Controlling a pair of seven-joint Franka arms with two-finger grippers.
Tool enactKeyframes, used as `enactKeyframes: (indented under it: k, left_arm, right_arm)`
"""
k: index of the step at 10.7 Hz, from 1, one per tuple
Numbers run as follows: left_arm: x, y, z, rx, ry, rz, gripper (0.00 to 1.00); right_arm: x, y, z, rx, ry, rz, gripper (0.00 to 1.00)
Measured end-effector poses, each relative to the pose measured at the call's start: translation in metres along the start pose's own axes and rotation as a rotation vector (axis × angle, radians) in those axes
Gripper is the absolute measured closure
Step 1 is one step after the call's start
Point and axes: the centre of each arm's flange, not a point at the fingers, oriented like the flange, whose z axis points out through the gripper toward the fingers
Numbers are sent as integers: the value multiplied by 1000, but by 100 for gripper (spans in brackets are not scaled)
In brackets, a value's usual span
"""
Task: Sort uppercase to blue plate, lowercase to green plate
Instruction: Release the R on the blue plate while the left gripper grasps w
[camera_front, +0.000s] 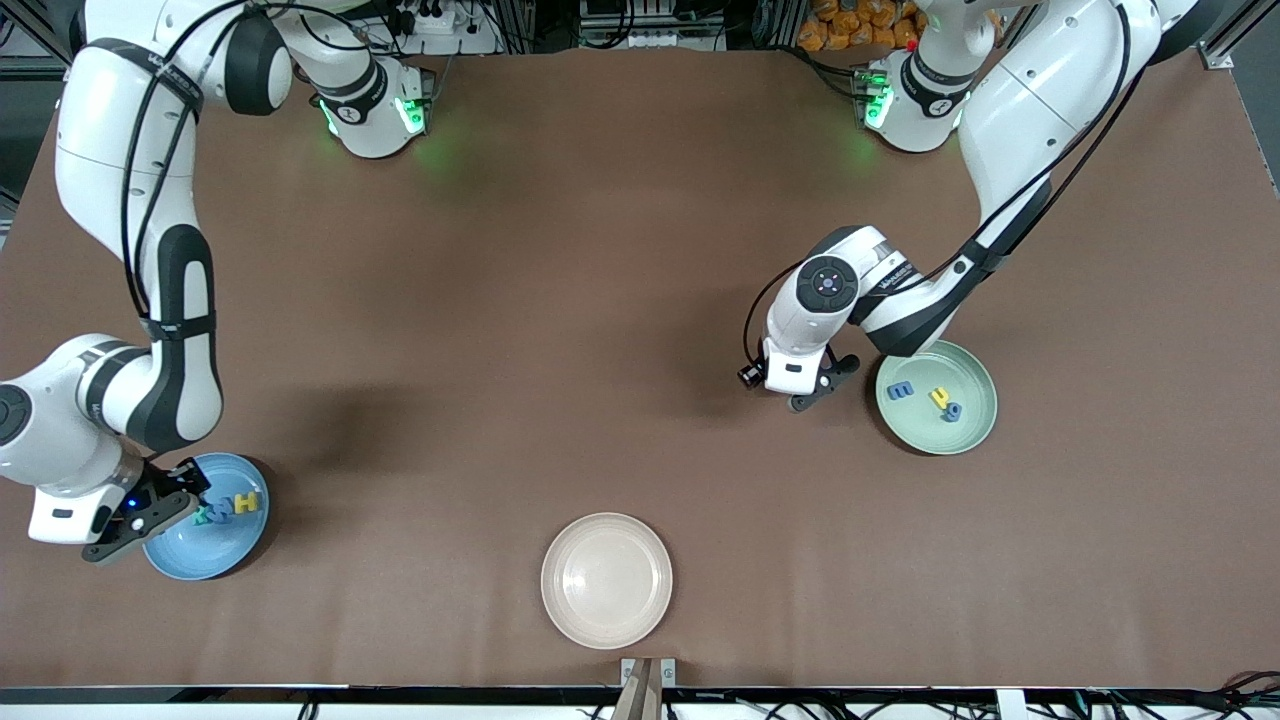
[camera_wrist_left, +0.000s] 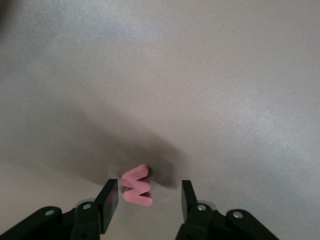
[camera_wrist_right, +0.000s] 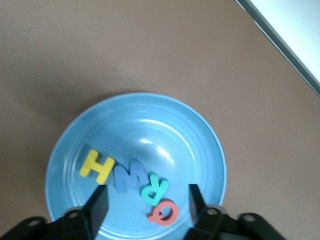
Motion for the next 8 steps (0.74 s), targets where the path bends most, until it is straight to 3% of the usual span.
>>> enactKeyframes:
  k: [1, 2, 5, 8]
  left_arm:
    - [-2, -2, 3, 5, -3, 2, 41]
    - [-4, -3, 5, 7, -2, 5, 41]
    - [-8, -7, 11, 16, 15, 11, 41]
    - [-10, -9, 14, 16, 17, 15, 48]
  right_arm:
    - [4, -3, 0, 3, 10, 2, 5]
    - [7, -4, -2, 10, 29, 17, 0]
    - [6, -1, -3, 25, 69, 73, 0]
    - [-4, 7, -5, 25, 65, 172, 0]
